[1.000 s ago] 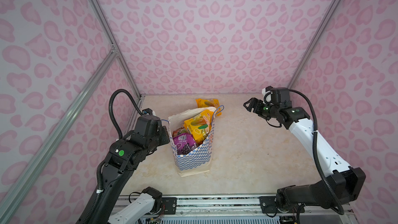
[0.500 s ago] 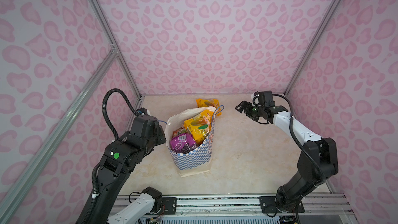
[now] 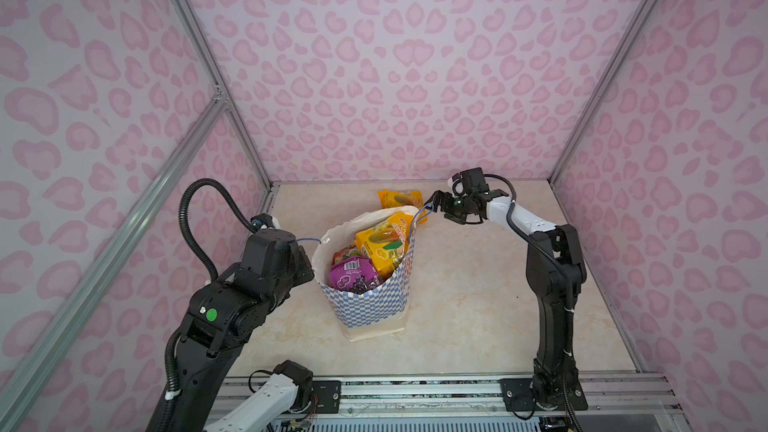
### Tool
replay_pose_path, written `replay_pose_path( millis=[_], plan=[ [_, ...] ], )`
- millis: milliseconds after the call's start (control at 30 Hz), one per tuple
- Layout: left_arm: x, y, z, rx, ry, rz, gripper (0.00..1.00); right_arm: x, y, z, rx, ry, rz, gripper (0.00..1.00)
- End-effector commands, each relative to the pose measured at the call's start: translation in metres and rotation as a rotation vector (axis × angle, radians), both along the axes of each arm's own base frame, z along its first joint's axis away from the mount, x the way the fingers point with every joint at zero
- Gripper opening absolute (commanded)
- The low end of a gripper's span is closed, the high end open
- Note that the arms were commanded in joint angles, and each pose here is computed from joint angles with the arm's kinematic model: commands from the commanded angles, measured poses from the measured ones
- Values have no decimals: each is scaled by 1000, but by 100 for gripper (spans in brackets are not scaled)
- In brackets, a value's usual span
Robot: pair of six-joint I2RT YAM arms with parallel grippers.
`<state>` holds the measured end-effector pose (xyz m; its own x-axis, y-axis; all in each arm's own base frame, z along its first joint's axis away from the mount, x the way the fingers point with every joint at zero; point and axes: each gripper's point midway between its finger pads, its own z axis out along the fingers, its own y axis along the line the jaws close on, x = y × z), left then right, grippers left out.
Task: Place the snacks into the paper bag
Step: 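Move the right gripper to the last yellow mango bag beyond the paper bag, then close the right gripper on the last yellow mango bag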
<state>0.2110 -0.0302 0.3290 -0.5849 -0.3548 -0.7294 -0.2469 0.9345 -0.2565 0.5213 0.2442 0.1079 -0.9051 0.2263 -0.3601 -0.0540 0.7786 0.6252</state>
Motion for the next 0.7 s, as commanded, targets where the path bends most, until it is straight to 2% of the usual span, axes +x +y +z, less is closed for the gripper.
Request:
replay_pose_path(
  millis=[0,367,467,667],
  plan=[
    [-5,7,5,0,-14,35,4,-1,17,-17,8,53,57,96],
    [-9,9,9,-1,-17,32,5,6,28,-71,4,168,67,92],
    [-8,7,8,-9,-12,24,5,5,36,-75,47,178,93,88],
    [-9,6,8,-19,-16,21,5,7,51,-75,131,178,121,69]
  ],
)
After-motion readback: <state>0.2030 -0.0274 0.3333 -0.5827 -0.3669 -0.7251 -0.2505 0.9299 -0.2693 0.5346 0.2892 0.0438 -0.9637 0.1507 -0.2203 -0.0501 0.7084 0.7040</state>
